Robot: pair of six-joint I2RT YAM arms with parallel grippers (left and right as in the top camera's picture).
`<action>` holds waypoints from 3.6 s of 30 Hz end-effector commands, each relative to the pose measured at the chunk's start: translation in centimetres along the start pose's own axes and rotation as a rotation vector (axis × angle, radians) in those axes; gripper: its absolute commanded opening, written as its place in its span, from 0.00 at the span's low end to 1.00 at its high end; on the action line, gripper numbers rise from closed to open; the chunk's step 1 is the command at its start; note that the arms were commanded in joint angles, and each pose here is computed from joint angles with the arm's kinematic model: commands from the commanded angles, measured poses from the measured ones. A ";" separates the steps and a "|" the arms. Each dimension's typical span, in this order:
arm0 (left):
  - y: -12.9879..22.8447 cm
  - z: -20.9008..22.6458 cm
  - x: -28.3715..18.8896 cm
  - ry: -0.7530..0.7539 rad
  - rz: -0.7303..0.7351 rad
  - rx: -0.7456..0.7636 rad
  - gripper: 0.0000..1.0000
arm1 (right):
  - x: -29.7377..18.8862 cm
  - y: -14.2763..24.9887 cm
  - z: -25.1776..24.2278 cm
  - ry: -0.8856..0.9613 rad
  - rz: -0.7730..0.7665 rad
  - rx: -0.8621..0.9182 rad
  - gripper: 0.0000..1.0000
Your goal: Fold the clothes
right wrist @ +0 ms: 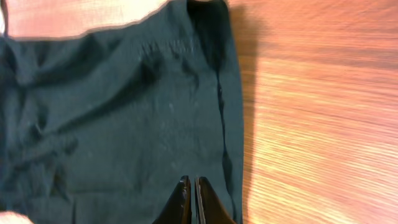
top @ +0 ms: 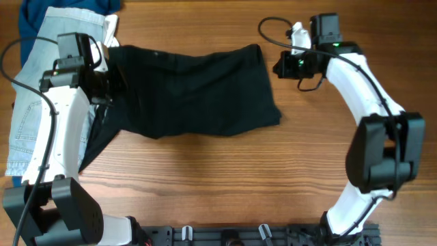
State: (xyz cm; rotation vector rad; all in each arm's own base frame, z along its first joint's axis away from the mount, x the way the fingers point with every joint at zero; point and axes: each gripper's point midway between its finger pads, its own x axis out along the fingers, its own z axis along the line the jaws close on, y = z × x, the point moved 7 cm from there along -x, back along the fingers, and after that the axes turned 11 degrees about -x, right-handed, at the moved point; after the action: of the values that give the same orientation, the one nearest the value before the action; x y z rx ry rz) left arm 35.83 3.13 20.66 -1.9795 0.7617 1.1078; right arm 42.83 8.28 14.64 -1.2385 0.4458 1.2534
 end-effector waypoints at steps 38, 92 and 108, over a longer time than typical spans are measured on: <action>11.1 -22.1 10.8 0.431 0.104 0.134 1.00 | 11.9 3.6 -0.6 -0.104 0.134 0.213 0.04; 0.0 -5.6 -3.1 0.144 -0.073 -0.066 1.00 | -4.4 -8.5 -7.2 -0.380 -0.494 0.606 0.04; 0.0 -5.6 -3.1 0.144 -0.073 -0.066 1.00 | -10.1 0.5 -27.4 0.268 -0.923 1.620 0.04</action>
State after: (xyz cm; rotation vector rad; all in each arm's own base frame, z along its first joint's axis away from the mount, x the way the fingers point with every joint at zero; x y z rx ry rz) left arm 36.83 -1.24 24.82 -2.1596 0.7430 0.9940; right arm 48.23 -19.70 15.10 -0.1181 0.6613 -0.0823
